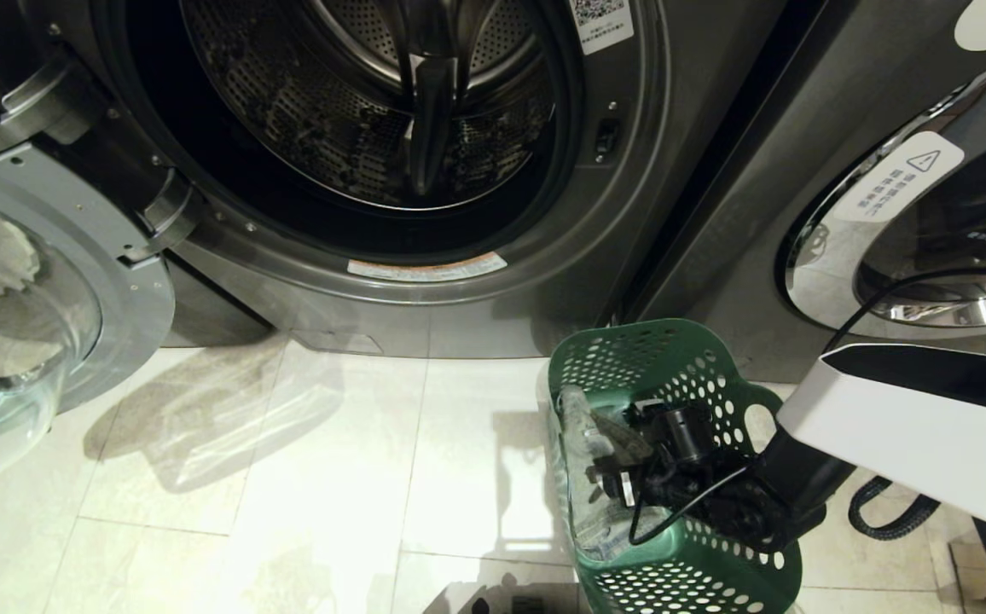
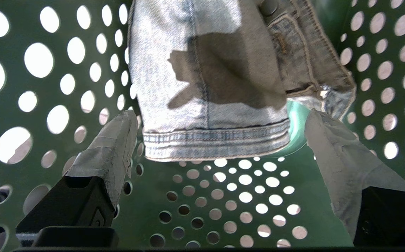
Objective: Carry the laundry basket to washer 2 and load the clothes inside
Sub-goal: Place the clothes into the washing machine
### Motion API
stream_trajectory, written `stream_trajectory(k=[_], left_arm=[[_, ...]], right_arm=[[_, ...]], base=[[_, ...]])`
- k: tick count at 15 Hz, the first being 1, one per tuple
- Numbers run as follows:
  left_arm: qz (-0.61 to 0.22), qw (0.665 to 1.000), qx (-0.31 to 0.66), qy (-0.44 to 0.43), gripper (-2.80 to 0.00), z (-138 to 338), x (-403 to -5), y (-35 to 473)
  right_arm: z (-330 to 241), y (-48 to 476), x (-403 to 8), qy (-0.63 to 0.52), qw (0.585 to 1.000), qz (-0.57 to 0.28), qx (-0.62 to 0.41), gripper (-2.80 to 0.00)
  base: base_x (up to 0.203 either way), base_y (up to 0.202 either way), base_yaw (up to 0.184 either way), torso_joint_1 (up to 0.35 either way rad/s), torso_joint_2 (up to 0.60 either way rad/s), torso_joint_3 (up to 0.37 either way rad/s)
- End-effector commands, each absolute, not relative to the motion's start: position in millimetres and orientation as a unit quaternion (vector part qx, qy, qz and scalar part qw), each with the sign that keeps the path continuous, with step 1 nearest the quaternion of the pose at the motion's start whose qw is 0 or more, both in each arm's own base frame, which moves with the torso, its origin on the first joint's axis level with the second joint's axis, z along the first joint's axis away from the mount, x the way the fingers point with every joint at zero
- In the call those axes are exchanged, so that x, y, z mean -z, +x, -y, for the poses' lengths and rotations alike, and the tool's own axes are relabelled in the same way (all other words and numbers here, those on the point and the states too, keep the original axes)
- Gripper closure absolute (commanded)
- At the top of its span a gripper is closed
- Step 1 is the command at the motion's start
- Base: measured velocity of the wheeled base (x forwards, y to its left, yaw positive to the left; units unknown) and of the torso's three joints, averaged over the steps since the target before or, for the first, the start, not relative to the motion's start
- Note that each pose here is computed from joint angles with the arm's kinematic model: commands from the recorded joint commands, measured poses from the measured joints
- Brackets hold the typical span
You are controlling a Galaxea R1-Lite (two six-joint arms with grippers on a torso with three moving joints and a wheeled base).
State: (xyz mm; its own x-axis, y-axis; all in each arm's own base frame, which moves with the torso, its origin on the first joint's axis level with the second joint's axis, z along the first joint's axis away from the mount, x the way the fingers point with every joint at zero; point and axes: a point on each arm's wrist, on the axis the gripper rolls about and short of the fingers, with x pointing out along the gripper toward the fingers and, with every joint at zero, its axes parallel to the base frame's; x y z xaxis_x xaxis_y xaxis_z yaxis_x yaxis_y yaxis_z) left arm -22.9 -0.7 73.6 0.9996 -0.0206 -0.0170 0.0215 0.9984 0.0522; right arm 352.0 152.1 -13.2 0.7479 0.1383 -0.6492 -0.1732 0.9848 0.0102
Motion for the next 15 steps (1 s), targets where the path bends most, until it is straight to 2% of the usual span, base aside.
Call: stream_trajectory(k=[1,5,9,11,15], left_arm=[[-0.009,1.0,0.01,0.025,0.0,1,-73,-23],[-0.009,1.0,0.01,0.025,0.0,1,-73,-23],[-0.009,1.0,0.01,0.025,0.0,1,-73,-23],[-0.009,1.0,0.01,0.025,0.0,1,-73,-23],[-0.009,1.0,0.01,0.025,0.0,1,-73,-23]], right_arm=[[-151,354,12,-0.022,0.936,-0.341,-0.081,-2.8],[-154,364,26,-0.015,0.936,-0.344,-0.077,-2.8],[-164,388,63,0.003,0.944,-0.319,-0.083,-2.8],[-169,403,63,0.015,0.949,-0.297,-0.101,-2.8],[-175,414,61,0.013,0.937,-0.33,-0.111,-2.8]], base=[[0.0,0.0,0.0,0.0,0.0,0.0],[0.0,0.0,0.0,0.0,0.0,0.0],[0.0,0.0,0.0,0.0,0.0,0.0],[0.0,0.0,0.0,0.0,0.0,0.0],[0.0,0.0,0.0,0.0,0.0,0.0]])
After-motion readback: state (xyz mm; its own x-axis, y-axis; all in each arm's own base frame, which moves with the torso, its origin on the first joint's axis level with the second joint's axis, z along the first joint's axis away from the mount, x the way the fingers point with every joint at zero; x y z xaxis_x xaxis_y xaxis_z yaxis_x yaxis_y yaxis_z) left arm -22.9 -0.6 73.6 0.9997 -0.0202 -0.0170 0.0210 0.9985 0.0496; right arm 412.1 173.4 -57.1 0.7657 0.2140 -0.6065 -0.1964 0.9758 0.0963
